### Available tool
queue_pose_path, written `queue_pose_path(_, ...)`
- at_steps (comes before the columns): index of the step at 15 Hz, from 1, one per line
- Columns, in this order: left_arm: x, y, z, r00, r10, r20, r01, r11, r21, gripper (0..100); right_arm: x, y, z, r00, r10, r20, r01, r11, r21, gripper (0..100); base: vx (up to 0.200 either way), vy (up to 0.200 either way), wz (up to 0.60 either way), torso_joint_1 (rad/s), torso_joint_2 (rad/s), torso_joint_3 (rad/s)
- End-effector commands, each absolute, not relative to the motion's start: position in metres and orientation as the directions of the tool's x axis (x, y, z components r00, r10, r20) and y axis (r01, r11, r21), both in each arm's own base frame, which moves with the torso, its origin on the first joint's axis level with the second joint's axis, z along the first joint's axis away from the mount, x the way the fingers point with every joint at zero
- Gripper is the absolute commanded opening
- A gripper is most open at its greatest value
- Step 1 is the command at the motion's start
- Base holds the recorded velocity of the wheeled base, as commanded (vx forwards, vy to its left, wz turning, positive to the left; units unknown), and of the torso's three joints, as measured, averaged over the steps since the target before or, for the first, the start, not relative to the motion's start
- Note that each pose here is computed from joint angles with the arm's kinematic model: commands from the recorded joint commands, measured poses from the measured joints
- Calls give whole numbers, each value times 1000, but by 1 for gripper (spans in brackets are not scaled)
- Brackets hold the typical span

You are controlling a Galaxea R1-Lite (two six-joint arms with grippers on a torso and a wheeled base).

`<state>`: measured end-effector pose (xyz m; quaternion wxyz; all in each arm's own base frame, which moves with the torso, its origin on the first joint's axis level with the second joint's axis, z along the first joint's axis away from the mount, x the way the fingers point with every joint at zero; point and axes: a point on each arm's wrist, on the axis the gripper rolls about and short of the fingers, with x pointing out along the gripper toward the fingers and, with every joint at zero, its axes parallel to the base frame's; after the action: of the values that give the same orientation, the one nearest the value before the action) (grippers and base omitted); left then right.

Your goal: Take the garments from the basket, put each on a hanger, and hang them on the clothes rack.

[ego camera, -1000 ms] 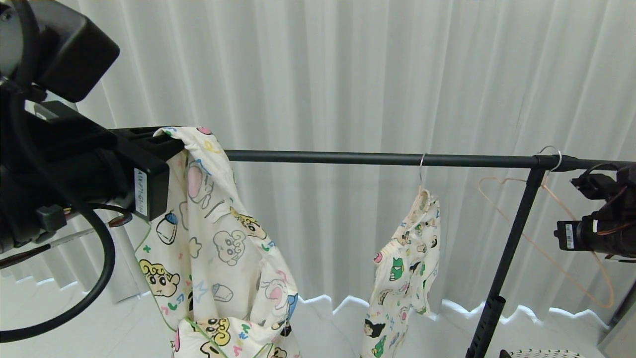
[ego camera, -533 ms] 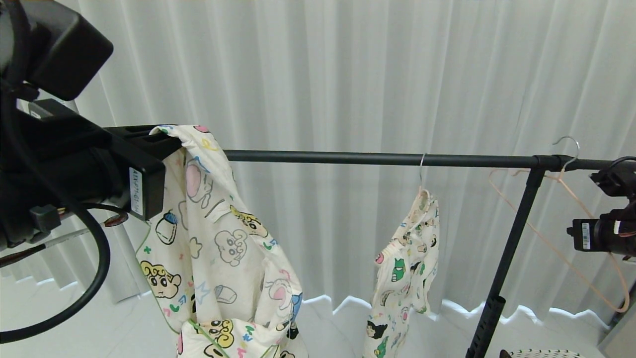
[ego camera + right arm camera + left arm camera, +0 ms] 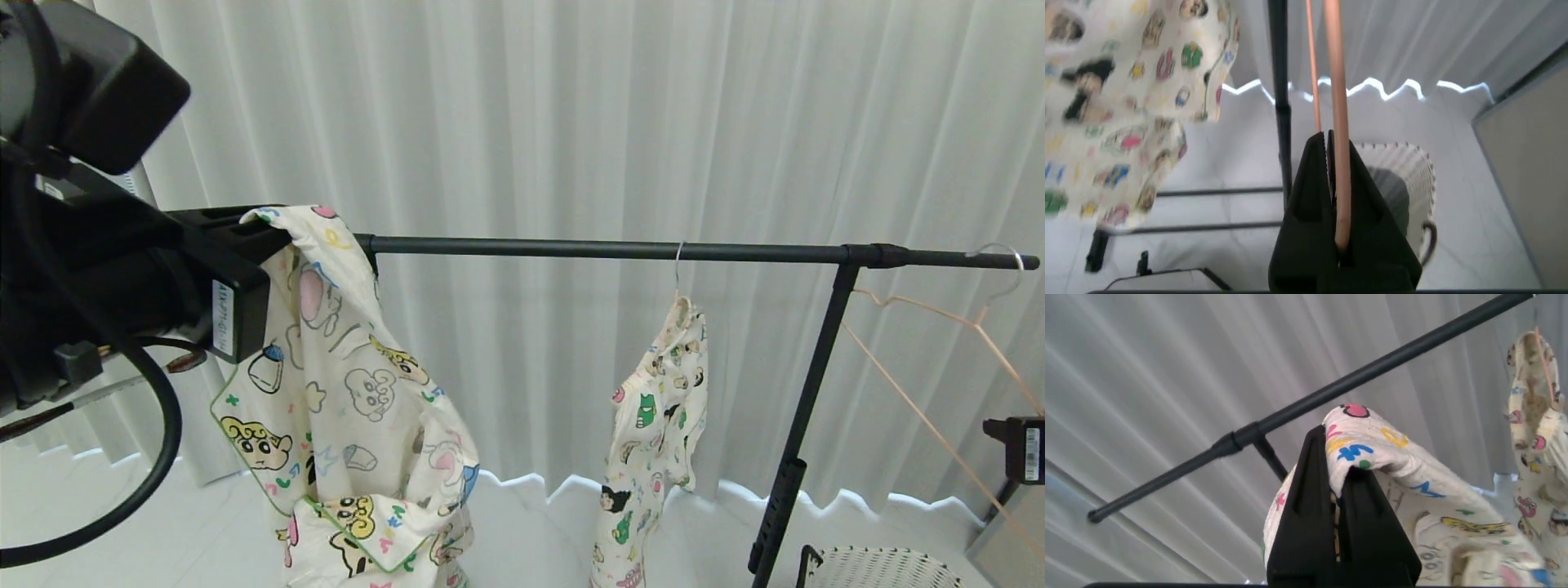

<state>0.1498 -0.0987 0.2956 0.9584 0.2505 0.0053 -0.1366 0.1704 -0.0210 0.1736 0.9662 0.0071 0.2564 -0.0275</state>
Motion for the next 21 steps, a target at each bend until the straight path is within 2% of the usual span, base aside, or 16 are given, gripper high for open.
queue_pose_path(1, 151, -98, 289, 964, -247, -102, 265, 834, 484, 0, 144, -17, 179, 891, -46, -451, 48, 999, -7, 0, -200, 0, 0, 2, -2, 2)
queue_pose_path(5, 154, -94, 276, 965, -220, -143, 263, 831, 490, 0, 124, 1, 187, 907, 63, -417, -73, 997, -7, 0, -200, 0, 0, -1, 2, 4)
queue_pose_path(8, 155, -94, 266, 961, -216, -174, 275, 824, 495, 0, 108, 29, 190, 870, 290, -399, -318, 948, -3, 0, -200, 0, 0, 2, 2, 1)
queue_pose_path(11, 155, -94, 258, 956, -215, -199, 286, 832, 475, 0, 92, 56, 189, 754, 524, -397, -553, 832, 48, 0, -200, 0, 0, 7, 5, 1)
queue_pose_path(14, 155, -94, 244, 947, -208, -245, 305, 827, 473, 0, 68, 81, 192, 550, 743, -380, -739, 646, 193, 0, 0, 0, 0, 0, 0, 0)
queue_pose_path(15, 160, -98, 239, 941, -203, -271, 305, 854, 421, 0, 60, 87, 192, 478, 791, -380, -778, 583, 234, 0, 0, 0, 0, 0, 0, 0)
queue_pose_path(16, 165, -101, 236, 937, -199, -286, 301, 875, 378, 0, 56, 90, 192, 442, 813, -380, -796, 550, 252, 0, 0, 0, 0, 0, 0, 0)
queue_pose_path(17, 177, -109, 230, 934, -164, -318, 260, 922, 288, 0, 45, 98, 192, 334, 860, -385, -842, 456, 289, 0, 0, 0, 0, 0, 0, 0)
queue_pose_path(18, 184, -113, 226, 931, -141, -336, 234, 938, 255, 0, 40, 103, 191, 284, 875, -392, -854, 417, 312, 0, 0, 0, 0, 0, 0, 0)
queue_pose_path(21, 189, -127, 223, 922, -163, -350, 225, 963, 146, 0, 40, 116, 190, 245, 876, -416, -850, 400, 343, 0, 0, 0, 0, 0, 0, 0)
